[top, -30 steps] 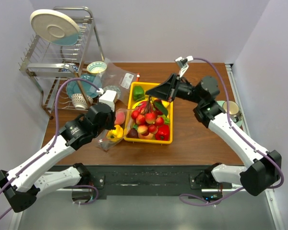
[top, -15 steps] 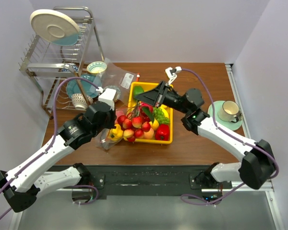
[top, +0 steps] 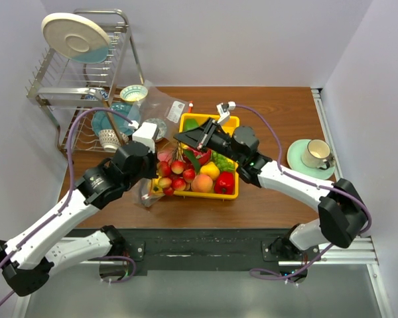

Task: Place the food in the zip-top bag and seal the zipper
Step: Place the fake fruit in the zipper food storage bag.

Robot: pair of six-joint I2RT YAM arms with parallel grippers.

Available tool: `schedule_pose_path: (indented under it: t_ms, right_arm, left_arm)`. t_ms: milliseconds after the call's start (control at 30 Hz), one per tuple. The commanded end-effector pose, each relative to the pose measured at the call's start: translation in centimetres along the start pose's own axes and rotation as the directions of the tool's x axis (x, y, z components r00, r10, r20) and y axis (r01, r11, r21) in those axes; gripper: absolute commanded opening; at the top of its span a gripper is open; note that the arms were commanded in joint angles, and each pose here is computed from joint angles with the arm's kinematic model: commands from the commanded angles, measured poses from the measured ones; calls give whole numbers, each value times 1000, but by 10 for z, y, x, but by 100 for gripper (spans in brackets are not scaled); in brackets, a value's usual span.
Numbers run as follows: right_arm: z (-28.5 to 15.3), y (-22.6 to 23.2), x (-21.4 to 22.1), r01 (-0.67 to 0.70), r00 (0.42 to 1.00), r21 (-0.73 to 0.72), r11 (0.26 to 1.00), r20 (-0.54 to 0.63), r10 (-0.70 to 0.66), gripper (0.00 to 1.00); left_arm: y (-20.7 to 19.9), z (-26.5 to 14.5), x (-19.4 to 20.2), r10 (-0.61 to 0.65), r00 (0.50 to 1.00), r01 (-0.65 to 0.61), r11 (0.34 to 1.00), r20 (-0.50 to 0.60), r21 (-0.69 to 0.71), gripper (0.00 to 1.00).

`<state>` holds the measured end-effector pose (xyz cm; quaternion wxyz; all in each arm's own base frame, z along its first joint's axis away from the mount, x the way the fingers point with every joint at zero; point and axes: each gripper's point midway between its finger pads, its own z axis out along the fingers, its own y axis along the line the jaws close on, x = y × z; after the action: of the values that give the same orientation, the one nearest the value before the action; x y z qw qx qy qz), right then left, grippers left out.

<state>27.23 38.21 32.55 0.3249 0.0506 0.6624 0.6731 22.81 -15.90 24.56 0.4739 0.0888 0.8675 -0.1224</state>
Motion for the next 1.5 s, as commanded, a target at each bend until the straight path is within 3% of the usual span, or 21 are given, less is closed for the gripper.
schedule_pose_path:
  t_ms: [0, 267, 533, 767, 1267, 1467]
  right_arm:
    - [1, 4, -11, 27, 993, 112, 993, 108, -39, 0]
    - [-16, -24, -21, 56, 968, 305, 951, 216, -127, 0]
    - [-22, -20, -21, 155, 933, 408, 900, 240, -269, 0]
    - [-22, -27, -30, 80, 908, 486, 870, 325, -265, 0]
    - [-6, -9, -18, 62, 856, 539, 840, 403, -322, 0]
    - [-9, 4, -1, 93, 843, 545, 833, 402, -357, 0]
  left_arm:
    - [-6, -13, -31, -50, 994, 46, 998, 97, 40, 0]
    - [-6, -16, -34, -45, 994, 41, 998, 103, 40, 0]
    - [-6, -16, -36, -42, 994, 38, 999, 102, 38, 0]
    - [-25, -11, -32, -65, 995, 55, 990, 80, 127, 0]
    - [-44, -3, -39, -97, 992, 80, 978, 80, 194, 0]
    - [-35, 5, -40, -82, 994, 73, 990, 75, 122, 0]
